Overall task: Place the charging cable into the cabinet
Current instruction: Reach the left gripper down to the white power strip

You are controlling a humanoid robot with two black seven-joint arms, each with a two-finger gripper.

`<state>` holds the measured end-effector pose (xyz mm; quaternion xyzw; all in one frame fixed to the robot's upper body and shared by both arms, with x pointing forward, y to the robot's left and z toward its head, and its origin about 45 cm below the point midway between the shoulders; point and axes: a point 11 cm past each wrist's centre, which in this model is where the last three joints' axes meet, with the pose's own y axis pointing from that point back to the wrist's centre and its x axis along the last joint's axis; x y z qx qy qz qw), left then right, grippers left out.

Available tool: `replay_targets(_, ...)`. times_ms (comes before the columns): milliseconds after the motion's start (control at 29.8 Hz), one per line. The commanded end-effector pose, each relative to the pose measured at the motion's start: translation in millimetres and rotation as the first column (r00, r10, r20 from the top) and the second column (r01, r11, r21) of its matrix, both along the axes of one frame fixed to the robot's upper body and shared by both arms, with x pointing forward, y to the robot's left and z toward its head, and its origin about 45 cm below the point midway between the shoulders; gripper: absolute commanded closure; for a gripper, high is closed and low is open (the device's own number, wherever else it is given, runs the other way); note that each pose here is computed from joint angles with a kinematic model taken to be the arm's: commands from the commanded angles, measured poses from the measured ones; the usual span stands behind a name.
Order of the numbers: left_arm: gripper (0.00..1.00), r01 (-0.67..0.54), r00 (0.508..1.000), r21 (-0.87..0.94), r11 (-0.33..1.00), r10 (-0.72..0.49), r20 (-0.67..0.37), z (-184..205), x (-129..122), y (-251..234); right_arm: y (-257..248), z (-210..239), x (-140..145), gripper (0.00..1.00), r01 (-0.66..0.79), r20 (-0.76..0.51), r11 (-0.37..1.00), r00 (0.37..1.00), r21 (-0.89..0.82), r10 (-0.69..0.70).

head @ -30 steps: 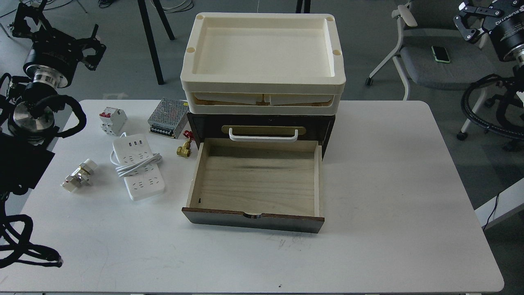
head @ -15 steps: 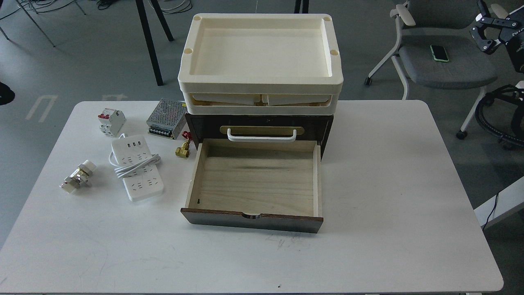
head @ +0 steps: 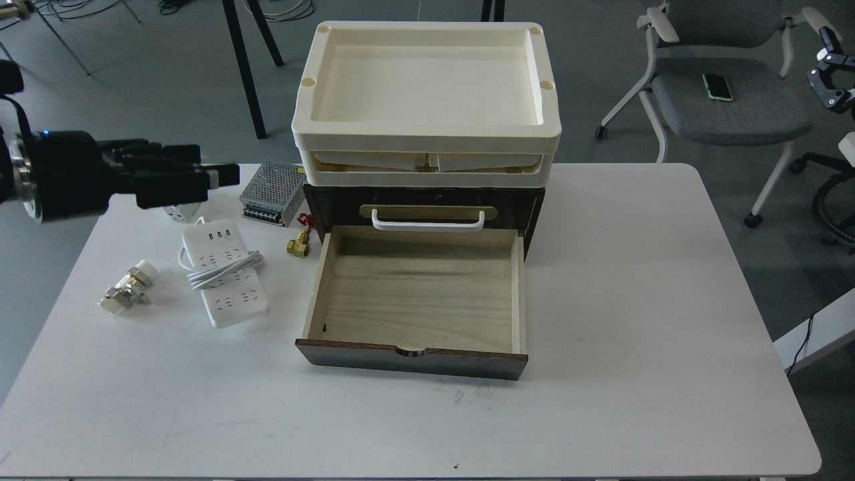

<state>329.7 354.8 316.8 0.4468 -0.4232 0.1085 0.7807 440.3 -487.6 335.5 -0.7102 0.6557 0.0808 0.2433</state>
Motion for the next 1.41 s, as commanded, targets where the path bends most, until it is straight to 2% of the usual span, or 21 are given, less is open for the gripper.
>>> replay_targets(0,0.07,0.106,0.993,0.230,0.967,-0.090,-0.077,-58,-10,7,-5,-4,-4,0.00,0.009,-0.011,1.000,1.000,-0.005,-0.009)
replay_targets(101,0.07,0.067,0.994,0.244,0.968,-0.044,-0.095,-81,5,14,-6,-6,-5,0.00,0.011,-0.016,1.000,1.000,-0.006,-0.011)
replay_targets(268,0.07,0.042,0.997,0.280,0.959,-0.023,-0.069,-97,19,21,-8,-12,-8,0.00,0.015,-0.029,1.000,0.999,-0.005,-0.015)
replay_targets(436,0.07,0.005,0.998,0.295,0.955,0.014,-0.062,-132,47,12,-11,-13,-10,0.00,0.021,-0.033,1.000,0.999,-0.008,-0.021)
replay_targets(670,0.07,0.025,0.995,0.346,0.938,0.009,-0.096,-164,44,13,-14,-15,-12,0.00,0.030,-0.039,1.000,0.999,-0.010,-0.030)
replay_targets(838,0.07,-0.007,0.999,0.350,0.937,0.024,-0.044,-178,52,19,-12,-15,-12,0.00,0.026,-0.031,1.000,0.999,-0.005,-0.026)
replay_targets(972,0.07,0.005,0.998,0.364,0.932,0.015,-0.053,-184,48,21,-13,-14,-12,0.00,0.030,-0.027,1.000,0.999,-0.002,-0.030)
replay_targets(1073,0.15,0.005,0.998,0.361,0.933,0.015,-0.053,-186,48,20,-13,-15,-12,0.00,0.030,-0.029,1.000,0.999,-0.002,-0.030)
replay_targets(1207,0.35,-0.007,0.998,0.366,0.931,0.029,-0.054,-188,48,24,-15,-18,-14,0.00,0.034,-0.035,0.999,0.999,-0.001,-0.034)
replay_targets(1374,0.37,-0.032,0.998,0.378,0.925,0.049,-0.034,-191,50,34,-16,-22,-16,0.00,0.039,-0.040,0.999,0.998,0.000,-0.039)
